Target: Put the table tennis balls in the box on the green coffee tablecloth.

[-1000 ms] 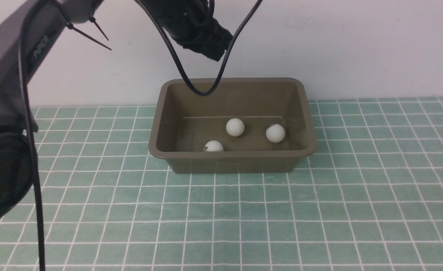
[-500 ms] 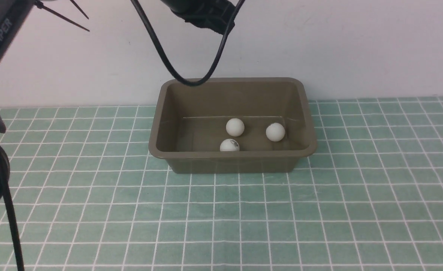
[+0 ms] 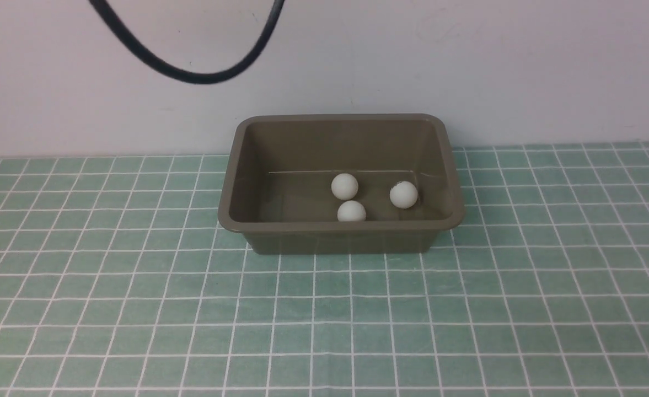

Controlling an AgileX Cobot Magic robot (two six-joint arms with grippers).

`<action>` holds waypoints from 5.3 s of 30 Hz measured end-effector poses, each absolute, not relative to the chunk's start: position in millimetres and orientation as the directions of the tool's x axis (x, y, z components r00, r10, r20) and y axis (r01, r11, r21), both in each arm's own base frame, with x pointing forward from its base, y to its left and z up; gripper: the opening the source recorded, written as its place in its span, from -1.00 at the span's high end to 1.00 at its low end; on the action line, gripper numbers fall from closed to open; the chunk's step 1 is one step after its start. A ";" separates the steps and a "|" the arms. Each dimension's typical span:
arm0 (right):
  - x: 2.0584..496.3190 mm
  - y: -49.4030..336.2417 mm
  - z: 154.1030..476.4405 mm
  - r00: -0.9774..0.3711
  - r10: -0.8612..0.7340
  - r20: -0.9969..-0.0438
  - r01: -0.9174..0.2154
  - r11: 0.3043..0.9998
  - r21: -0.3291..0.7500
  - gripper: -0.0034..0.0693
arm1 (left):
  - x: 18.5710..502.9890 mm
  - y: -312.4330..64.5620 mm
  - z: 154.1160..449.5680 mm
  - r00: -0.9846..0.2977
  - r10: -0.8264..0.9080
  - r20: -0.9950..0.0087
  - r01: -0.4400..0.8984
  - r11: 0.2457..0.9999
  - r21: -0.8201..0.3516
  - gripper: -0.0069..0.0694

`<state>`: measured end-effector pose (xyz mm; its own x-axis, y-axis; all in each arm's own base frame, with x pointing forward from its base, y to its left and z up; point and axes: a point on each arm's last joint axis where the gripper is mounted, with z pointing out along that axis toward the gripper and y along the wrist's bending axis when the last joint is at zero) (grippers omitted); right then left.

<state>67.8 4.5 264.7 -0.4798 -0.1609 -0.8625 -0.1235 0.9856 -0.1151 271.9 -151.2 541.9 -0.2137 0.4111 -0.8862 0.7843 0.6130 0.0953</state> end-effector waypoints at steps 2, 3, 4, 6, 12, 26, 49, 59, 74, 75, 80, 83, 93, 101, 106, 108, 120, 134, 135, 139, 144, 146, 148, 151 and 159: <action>67.8 4.5 264.6 -0.481 -0.161 -0.862 -0.124 0.986 -0.115 0.95 | 264.0 -149.7 544.6 -0.219 0.398 -0.891 0.792 0.606 0.076 0.83; 67.8 4.5 264.6 -0.481 -0.161 -0.862 -0.124 0.986 -0.115 0.95 | 256.7 -148.2 546.7 -0.224 0.389 -0.894 0.799 0.598 0.060 0.83; 67.8 4.5 264.6 -0.481 -0.161 -0.862 -0.124 0.986 -0.115 0.95 | 253.8 -147.8 547.6 -0.226 0.380 -0.897 0.801 0.596 0.051 0.83; 67.8 4.5 264.6 -0.481 -0.161 -0.862 -0.124 0.986 -0.115 0.95 | 242.6 -147.4 551.0 -0.236 0.349 -0.907 0.818 0.575 0.008 0.83; 67.8 4.5 264.6 -0.481 -0.161 -0.862 -0.124 0.986 -0.115 0.95 | 220.5 -149.9 558.2 -0.331 0.228 -0.916 0.841 0.512 -0.176 0.83; 67.8 4.4 264.6 -0.481 -0.163 -0.862 -0.123 0.985 -0.117 0.95 | 212.6 -145.3 560.2 -0.178 0.319 -0.931 0.865 0.502 0.007 0.83; 67.8 4.4 264.6 -0.482 -0.154 -0.863 -0.119 0.987 -0.110 0.95 | 85.4 9.8 354.4 -0.302 -0.045 -0.952 -0.117 0.993 -0.010 0.83; 67.8 4.4 264.6 -0.482 -0.154 -0.863 -0.119 0.987 -0.110 0.95 | 61.4 7.8 238.6 -0.303 -0.138 -0.943 -0.137 0.985 -0.100 0.83; 67.2 4.4 264.9 -0.478 -0.155 -0.864 -0.119 0.987 -0.111 0.95 | 49.7 7.1 181.2 -0.297 -0.142 -0.944 -0.136 0.985 -0.105 0.83; 67.2 4.4 264.9 -0.478 -0.155 -0.864 -0.119 0.987 -0.111 0.95 | 49.7 7.2 178.8 -0.306 -0.142 -0.941 -0.138 0.985 -0.104 0.83; 67.2 4.4 264.9 -0.478 -0.155 -0.865 -0.119 0.987 -0.111 0.95 | 50.0 7.2 169.6 -0.335 -0.143 -0.931 -0.141 0.985 -0.101 0.83; 67.2 4.4 264.9 -0.478 -0.155 -0.865 -0.119 0.987 -0.111 0.95 | 50.3 7.1 169.5 -0.328 -0.142 -0.934 -0.139 0.985 -0.101 0.83; 67.2 4.4 264.9 -0.478 -0.155 -0.865 -0.119 0.987 -0.111 0.95 | 50.5 7.1 169.5 -0.326 -0.141 -0.935 -0.139 0.985 -0.101 0.83; 66.8 3.9 265.5 -0.401 -0.137 -0.906 -0.093 0.990 -0.108 0.95 | 50.4 7.2 169.6 -0.326 -0.141 -0.935 -0.139 0.985 -0.100 0.83; 57.3 3.1 241.2 -0.247 -0.112 -0.963 -0.062 0.993 -0.099 0.95 | 50.5 7.2 169.6 -0.325 -0.141 -0.935 -0.139 0.985 -0.100 0.83; 54.0 2.8 223.6 -0.216 -0.110 -0.970 -0.052 0.993 -0.101 0.95 | 50.5 7.2 169.6 -0.325 -0.141 -0.935 -0.139 0.985 -0.100 0.83; 53.9 2.6 179.8 -0.223 -0.094 -0.970 -0.047 0.995 -0.086 0.95 | 50.5 7.2 169.6 -0.325 -0.139 -0.935 -0.139 0.985 -0.098 0.83; 53.9 2.6 179.8 -0.223 -0.094 -0.970 -0.047 0.995 -0.086 0.95 | 50.5 7.2 169.6 -0.325 -0.139 -0.935 -0.139 0.985 -0.098 0.83; 53.9 2.6 179.8 -0.223 -0.094 -0.970 -0.047 0.995 -0.086 0.95 | 50.5 7.2 169.6 -0.325 -0.139 -0.935 -0.139 0.985 -0.098 0.83; 53.9 2.6 179.8 -0.223 -0.094 -0.970 -0.047 0.995 -0.086 0.95 | 50.5 7.2 169.6 -0.325 -0.139 -0.935 -0.139 0.985 -0.098 0.83; 53.9 2.6 179.8 -0.223 -0.094 -0.970 -0.047 0.995 -0.086 0.95 | 50.5 7.2 169.6 -0.325 -0.139 -0.935 -0.139 0.985 -0.098 0.83; 53.9 2.6 179.8 -0.223 -0.094 -0.970 -0.047 0.995 -0.086 0.95 | 50.5 7.2 169.6 -0.325 -0.139 -0.935 -0.139 0.985 -0.098 0.83; 53.9 2.6 179.8 -0.223 -0.094 -0.970 -0.047 0.995 -0.086 0.95 | 50.5 7.2 169.6 -0.325 -0.139 -0.935 -0.139 0.985 -0.098 0.83; 53.9 2.6 179.8 -0.223 -0.094 -0.970 -0.047 0.995 -0.086 0.95 | 50.5 7.2 169.6 -0.325 -0.139 -0.935 -0.139 0.985 -0.098 0.83; 53.9 2.6 179.8 -0.223 -0.094 -0.970 -0.047 0.995 -0.086 0.95 | 50.5 7.2 169.6 -0.325 -0.139 -0.935 -0.139 0.985 -0.098 0.83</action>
